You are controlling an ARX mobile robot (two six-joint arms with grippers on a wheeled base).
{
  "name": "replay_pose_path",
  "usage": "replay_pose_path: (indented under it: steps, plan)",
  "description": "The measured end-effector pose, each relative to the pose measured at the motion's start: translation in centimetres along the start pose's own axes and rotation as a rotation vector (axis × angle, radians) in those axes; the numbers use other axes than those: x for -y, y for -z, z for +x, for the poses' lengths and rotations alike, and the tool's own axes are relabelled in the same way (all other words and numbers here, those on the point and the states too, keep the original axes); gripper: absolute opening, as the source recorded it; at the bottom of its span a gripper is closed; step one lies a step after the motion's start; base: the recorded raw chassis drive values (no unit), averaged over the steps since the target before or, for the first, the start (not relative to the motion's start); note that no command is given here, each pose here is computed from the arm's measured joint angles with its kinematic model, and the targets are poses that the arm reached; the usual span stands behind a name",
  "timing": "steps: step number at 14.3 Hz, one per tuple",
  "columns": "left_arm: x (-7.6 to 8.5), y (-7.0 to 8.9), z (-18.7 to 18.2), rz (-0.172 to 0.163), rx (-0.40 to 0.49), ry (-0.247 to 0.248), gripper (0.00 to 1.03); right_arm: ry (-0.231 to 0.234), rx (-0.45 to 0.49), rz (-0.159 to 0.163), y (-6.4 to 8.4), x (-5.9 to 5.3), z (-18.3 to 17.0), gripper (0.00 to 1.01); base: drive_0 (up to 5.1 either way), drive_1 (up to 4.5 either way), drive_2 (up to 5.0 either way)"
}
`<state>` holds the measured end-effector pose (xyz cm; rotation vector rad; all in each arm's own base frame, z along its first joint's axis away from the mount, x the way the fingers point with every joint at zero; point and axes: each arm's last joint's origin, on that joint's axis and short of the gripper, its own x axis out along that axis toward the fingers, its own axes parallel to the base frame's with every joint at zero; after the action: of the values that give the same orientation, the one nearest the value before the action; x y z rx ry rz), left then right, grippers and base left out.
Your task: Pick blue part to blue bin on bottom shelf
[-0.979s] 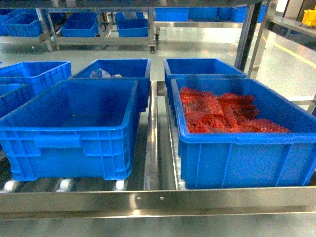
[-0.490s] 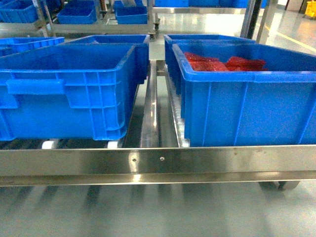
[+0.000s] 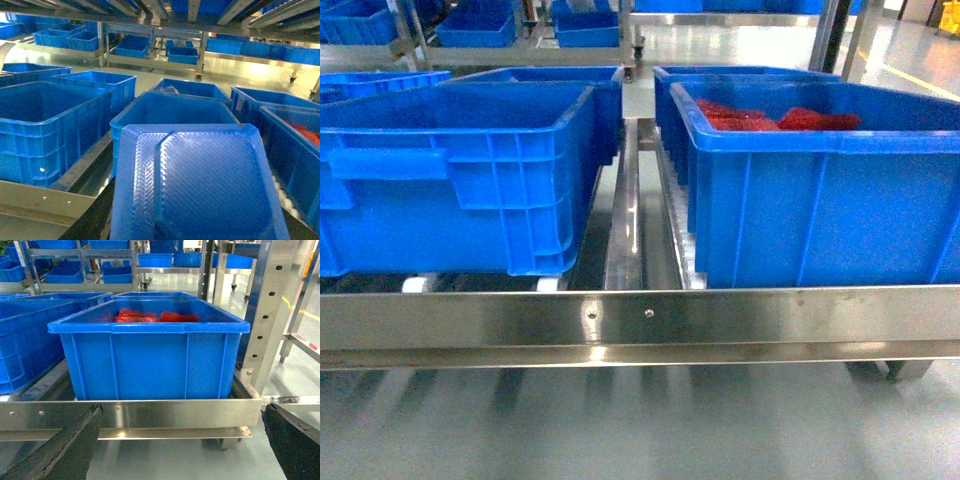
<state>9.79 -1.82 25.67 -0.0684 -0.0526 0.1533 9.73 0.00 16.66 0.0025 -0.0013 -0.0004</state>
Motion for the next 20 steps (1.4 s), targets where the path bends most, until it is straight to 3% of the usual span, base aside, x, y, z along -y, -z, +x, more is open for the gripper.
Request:
replay_pose_path:
  steps: [20]
  plan:
    - [0.04, 0.08, 0.09, 0.004, -0.008, 0.001, 0.43, 0.0, 0.0, 0.0, 0.0, 0.0, 0.0, 0.98, -0.1, 3.94, -4.1]
